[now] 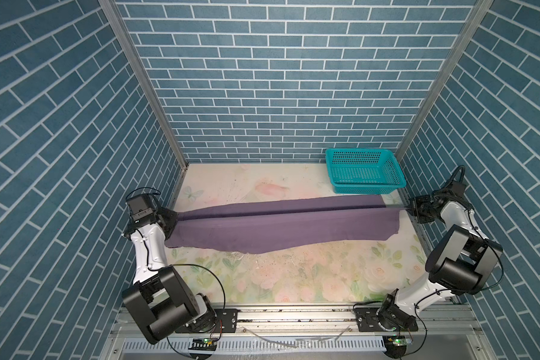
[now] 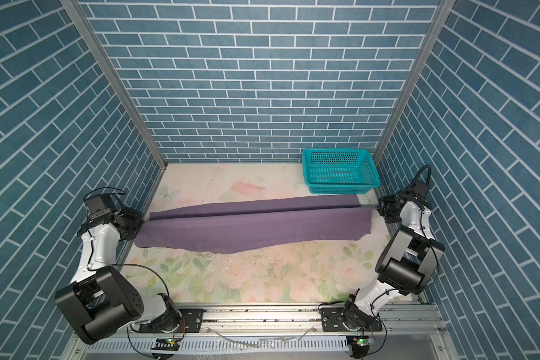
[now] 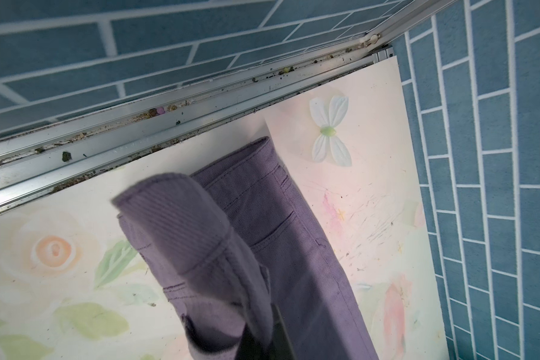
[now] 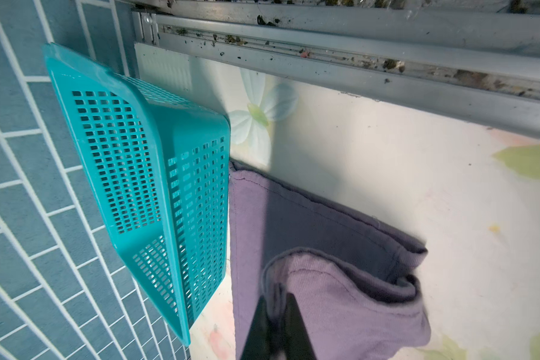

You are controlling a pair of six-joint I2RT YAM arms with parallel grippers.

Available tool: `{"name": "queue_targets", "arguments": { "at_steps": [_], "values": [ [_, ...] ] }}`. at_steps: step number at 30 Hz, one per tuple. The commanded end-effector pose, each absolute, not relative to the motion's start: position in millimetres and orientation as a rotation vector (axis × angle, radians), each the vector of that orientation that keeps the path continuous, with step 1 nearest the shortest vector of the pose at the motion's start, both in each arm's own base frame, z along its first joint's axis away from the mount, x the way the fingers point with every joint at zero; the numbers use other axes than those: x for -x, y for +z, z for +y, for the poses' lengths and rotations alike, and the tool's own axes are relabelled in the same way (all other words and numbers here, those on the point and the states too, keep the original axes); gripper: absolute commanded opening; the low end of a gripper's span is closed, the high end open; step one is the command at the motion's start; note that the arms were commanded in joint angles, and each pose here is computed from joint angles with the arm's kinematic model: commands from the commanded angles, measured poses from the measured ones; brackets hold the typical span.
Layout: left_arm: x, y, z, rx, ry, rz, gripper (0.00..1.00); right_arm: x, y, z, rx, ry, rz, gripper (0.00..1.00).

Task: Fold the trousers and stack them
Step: 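Lay the folded edge down at the far side and open both grippers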

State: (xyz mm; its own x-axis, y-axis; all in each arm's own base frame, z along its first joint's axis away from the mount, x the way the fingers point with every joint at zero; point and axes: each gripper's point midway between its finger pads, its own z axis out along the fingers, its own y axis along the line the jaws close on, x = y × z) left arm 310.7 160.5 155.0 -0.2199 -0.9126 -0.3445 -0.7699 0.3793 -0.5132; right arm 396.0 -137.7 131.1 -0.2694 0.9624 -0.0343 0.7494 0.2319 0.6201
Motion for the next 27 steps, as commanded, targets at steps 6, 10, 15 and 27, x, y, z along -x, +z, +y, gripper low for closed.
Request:
{"name": "queue_targets", "arguments": {
  "at_steps": [6,10,15,27],
  "values": [
    [-334,154,198,1.399,-0.029,1.986,0.0,-445,123,-166,-1.483,0.489,2.034,0.0],
    [-341,132,201,1.446,-0.027,2.022,0.0,-459,109,-163,-1.518,0.498,2.019,0.0],
    [-354,115,203,1.461,-0.033,2.073,0.0,-475,103,-158,-1.522,0.493,2.019,0.0],
    [-427,108,192,1.398,-0.048,2.214,0.39,-498,71,-139,-1.662,0.627,1.931,0.23]
  ]
}}
